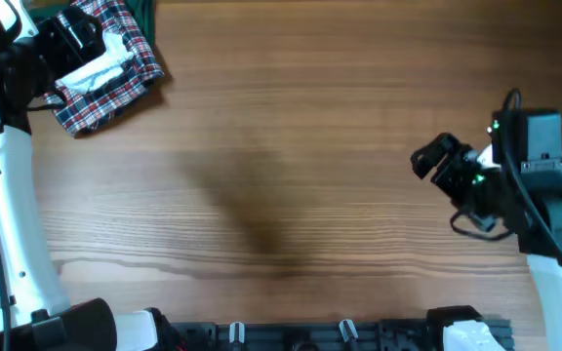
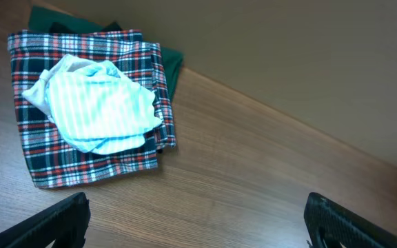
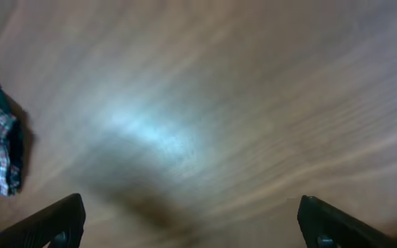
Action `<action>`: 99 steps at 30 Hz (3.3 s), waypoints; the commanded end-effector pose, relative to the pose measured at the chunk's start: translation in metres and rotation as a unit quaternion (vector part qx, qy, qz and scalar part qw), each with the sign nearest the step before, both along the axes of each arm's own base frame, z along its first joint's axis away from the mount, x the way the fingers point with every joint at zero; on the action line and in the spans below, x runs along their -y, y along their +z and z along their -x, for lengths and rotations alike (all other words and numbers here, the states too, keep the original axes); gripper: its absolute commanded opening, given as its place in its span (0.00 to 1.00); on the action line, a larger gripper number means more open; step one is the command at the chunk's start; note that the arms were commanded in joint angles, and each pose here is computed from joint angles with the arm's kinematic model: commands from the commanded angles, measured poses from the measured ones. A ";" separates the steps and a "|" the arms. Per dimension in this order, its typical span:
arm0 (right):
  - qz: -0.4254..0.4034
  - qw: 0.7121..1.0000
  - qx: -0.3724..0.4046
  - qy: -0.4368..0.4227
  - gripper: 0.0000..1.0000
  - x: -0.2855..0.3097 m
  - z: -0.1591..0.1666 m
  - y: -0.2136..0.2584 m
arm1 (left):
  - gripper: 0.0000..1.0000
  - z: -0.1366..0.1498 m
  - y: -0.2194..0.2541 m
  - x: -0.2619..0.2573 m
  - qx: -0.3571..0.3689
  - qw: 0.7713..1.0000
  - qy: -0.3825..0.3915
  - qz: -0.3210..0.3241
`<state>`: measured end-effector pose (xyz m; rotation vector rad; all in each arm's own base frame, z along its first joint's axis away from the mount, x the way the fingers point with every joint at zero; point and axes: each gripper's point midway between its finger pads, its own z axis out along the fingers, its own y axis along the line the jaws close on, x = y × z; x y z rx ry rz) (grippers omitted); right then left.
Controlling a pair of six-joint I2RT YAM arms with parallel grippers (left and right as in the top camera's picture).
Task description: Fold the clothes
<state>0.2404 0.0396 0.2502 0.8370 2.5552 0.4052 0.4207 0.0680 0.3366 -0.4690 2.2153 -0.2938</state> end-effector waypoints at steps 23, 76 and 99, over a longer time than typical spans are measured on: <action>0.104 0.850 0.512 0.065 1.00 0.008 -0.015 -0.062 | 1.00 0.003 0.007 0.005 0.009 1.000 -0.002 0.007; 0.194 0.835 0.513 0.034 1.00 0.047 -0.006 -0.075 | 1.00 0.003 0.007 0.005 0.009 1.000 -0.002 0.007; 0.194 0.835 0.513 0.034 1.00 0.047 -0.006 -0.075 | 1.00 0.047 -0.005 0.069 0.014 0.992 -0.102 -0.072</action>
